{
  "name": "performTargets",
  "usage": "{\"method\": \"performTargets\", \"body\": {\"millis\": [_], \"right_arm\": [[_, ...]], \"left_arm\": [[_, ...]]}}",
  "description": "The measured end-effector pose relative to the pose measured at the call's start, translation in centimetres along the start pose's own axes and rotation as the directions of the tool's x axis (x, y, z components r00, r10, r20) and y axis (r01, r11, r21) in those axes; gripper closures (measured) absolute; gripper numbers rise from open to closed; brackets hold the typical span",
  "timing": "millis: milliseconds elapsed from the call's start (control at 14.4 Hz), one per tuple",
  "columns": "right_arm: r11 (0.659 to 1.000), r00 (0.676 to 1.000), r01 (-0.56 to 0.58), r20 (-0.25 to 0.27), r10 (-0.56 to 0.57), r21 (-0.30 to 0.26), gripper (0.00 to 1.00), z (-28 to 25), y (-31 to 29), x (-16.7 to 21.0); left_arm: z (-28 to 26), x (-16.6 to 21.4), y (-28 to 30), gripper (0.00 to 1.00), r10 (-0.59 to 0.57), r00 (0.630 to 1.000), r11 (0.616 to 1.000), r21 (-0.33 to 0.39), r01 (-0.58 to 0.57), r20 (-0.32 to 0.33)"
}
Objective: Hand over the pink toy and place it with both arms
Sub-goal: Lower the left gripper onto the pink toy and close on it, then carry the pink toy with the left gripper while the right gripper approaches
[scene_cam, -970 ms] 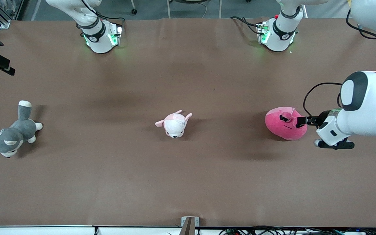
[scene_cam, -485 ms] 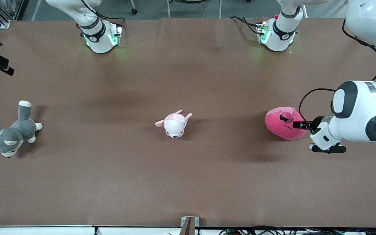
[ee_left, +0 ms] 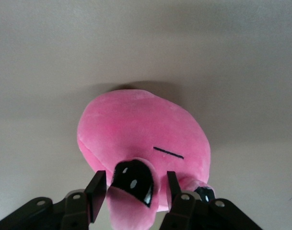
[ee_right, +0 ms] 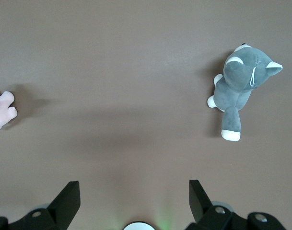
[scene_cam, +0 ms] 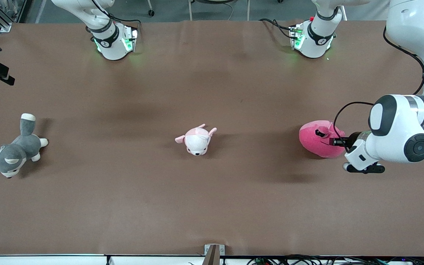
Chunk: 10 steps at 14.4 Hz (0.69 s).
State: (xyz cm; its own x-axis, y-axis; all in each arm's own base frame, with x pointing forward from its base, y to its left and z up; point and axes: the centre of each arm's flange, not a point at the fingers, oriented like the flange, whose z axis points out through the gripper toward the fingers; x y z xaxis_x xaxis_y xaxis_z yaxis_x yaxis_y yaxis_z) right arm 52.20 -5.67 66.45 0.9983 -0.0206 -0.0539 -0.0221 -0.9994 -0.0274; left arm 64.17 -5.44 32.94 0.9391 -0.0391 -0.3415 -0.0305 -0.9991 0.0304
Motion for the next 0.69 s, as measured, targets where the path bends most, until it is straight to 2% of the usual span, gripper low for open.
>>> {"method": "performTargets", "body": {"millis": [69,139,208,346,416,554,693], "right_arm": [[1.0,1.0,0.0,-0.001,0.0,0.0,0.0,0.0,0.0,0.0],[1.0,1.0,-0.001,-0.001,0.001,0.0,0.0,0.0,0.1,0.0],[1.0,1.0,-0.001,-0.001,0.001,0.0,0.0,0.0,0.1,0.0],[1.0,1.0,-0.003,0.001,0.003,0.0,0.0,0.1,0.2,0.0],[1.0,1.0,-0.006,0.006,0.006,0.0,0.0,0.3,0.3,0.2],[1.0,1.0,-0.016,0.006,0.016,-0.002,0.0,1.3,0.9,1.1],[0.999,0.999,-0.039,0.019,0.039,-0.004,0.0,3.5,2.2,2.8]], "left_arm": [[0.3,0.1,0.2,0.45,-0.002,1.0,1.0,0.001,0.002,0.005],[0.5,0.2,0.3,0.54,-0.002,1.0,1.0,0.002,0.002,0.008],[0.7,0.2,0.4,0.54,-0.002,1.0,1.0,0.002,0.002,0.012],[0.9,0.2,0.3,0.68,-0.003,1.0,1.0,0.003,0.003,0.018],[1.1,0.1,0.3,0.68,-0.003,1.0,1.0,0.003,0.003,0.022],[1.4,0.0,0.3,0.83,-0.004,0.999,1.0,0.003,0.004,0.032],[1.4,0.0,0.2,0.86,-0.005,0.999,1.0,0.003,0.005,0.036]]}}
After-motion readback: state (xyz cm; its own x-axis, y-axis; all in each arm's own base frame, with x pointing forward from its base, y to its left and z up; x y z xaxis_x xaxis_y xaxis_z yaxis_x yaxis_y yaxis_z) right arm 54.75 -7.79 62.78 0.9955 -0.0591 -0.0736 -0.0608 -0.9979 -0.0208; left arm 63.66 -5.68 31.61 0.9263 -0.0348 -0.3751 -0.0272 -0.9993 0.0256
